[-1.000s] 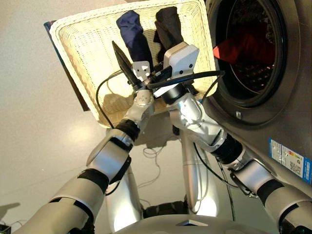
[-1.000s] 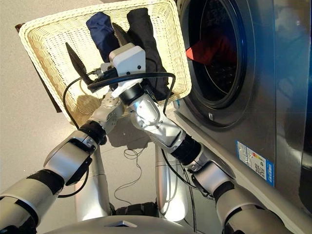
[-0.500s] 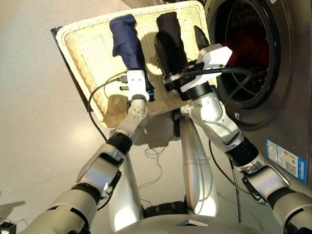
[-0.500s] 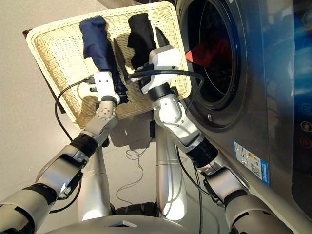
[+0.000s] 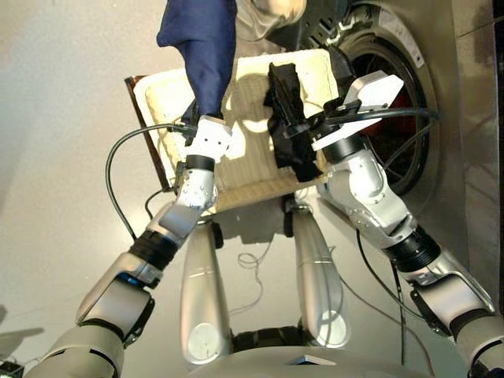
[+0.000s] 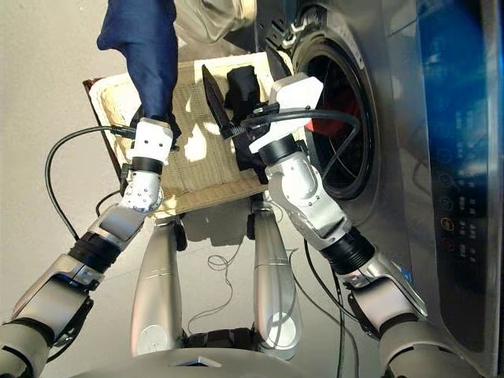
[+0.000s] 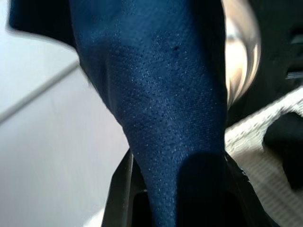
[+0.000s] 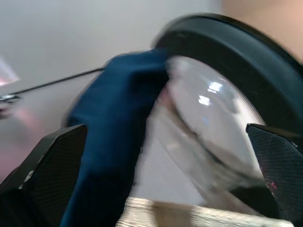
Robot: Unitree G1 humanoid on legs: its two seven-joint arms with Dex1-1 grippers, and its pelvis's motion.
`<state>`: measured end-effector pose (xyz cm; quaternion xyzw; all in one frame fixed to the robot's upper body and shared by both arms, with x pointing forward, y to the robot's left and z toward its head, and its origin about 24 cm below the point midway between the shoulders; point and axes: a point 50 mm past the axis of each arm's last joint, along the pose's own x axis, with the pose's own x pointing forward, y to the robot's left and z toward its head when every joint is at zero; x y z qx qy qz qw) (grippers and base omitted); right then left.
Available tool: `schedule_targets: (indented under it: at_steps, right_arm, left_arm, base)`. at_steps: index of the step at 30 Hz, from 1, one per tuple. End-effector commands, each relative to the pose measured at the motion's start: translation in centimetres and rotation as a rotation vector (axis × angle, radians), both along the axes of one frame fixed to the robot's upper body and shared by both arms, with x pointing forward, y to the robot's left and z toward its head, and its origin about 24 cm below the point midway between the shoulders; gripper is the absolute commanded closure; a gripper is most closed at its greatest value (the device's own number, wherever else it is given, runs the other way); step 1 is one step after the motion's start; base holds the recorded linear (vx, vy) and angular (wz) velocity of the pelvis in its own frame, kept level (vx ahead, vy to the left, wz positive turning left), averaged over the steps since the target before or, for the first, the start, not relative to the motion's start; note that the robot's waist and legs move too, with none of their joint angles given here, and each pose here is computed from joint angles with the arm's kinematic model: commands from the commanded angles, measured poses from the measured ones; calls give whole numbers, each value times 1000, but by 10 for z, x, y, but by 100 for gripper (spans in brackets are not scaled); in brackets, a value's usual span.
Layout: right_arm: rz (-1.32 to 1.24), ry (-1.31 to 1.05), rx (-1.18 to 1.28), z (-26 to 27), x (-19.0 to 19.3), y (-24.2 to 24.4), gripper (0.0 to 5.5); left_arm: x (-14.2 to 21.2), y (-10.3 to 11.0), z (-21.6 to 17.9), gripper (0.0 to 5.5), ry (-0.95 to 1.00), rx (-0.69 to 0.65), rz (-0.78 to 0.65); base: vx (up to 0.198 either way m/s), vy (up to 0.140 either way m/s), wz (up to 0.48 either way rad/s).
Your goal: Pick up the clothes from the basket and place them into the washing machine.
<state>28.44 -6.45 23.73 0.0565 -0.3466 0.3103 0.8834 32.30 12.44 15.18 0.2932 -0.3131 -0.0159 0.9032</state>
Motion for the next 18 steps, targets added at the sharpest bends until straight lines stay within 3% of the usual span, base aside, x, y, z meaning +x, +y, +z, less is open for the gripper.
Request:
schedule_targets:
  at_steps: [1,18]
  right_arm:
    - [201,-214,44,44,-35,12,0]
    - [289,-277,-12,58,-45,34,0]
  left_arm:
    - [-25,-29,13,550,-140,75,-202]
    - [-27,-33,18,550,-178,99,-219]
  base:
    - [0,0,0]
    - [0,0,0]
